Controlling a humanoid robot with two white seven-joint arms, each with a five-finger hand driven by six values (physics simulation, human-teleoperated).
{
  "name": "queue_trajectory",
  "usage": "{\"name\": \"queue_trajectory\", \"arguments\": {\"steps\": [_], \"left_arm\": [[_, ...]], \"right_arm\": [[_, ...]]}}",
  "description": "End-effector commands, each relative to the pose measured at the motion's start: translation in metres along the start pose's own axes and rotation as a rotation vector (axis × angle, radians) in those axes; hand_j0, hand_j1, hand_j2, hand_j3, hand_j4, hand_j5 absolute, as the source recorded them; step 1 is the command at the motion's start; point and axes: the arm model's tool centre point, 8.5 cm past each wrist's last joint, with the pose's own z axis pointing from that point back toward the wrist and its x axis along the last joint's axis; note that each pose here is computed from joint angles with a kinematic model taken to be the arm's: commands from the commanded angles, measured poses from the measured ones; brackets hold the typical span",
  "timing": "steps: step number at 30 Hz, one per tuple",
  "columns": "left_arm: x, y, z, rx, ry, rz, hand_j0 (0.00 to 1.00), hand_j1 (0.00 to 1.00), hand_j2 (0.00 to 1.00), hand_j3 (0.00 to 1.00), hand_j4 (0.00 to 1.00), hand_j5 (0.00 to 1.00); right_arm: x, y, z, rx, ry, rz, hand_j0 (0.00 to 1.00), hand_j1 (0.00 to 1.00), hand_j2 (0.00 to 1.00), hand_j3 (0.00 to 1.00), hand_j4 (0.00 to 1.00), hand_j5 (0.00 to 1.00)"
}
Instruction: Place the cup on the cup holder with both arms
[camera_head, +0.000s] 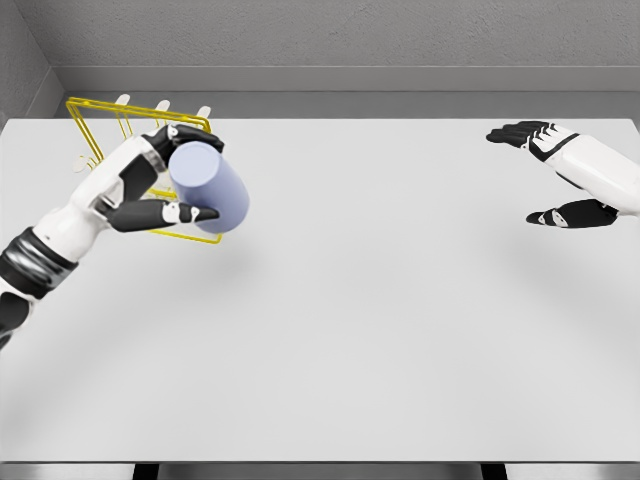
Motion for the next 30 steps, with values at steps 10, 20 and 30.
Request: {"name": "queue_trajectory", "arguments": {"steps": [10,20,30], "left_arm": [[0.004,0.02,0.004,0.052,0.003,0.0,0.64,0.64,0.64,0.64,0.64,0.64],[-0.01,0.039,0.012,0.106,0.048,-0.004,0.65,0.65,0.65,0.65,0.65,0.65],[-0.016,0.051,0.014,0.146,0.061,0.001,0.65,0.65,0.65,0.65,0.65,0.65]], "right_arm": [[0.002,-0.002,-0.001,-0.006,-0.006,-0.003,1.0,1.0,1.0,1.0,1.0,1.0],[0.002,-0.001,-0.001,-0.006,-0.006,-0.005,1.0,1.0,1.0,1.0,1.0,1.0],[0.001,-0.001,-0.001,-0.006,-0.005,-0.006,1.0,1.0,1.0,1.0,1.0,1.0]]}}
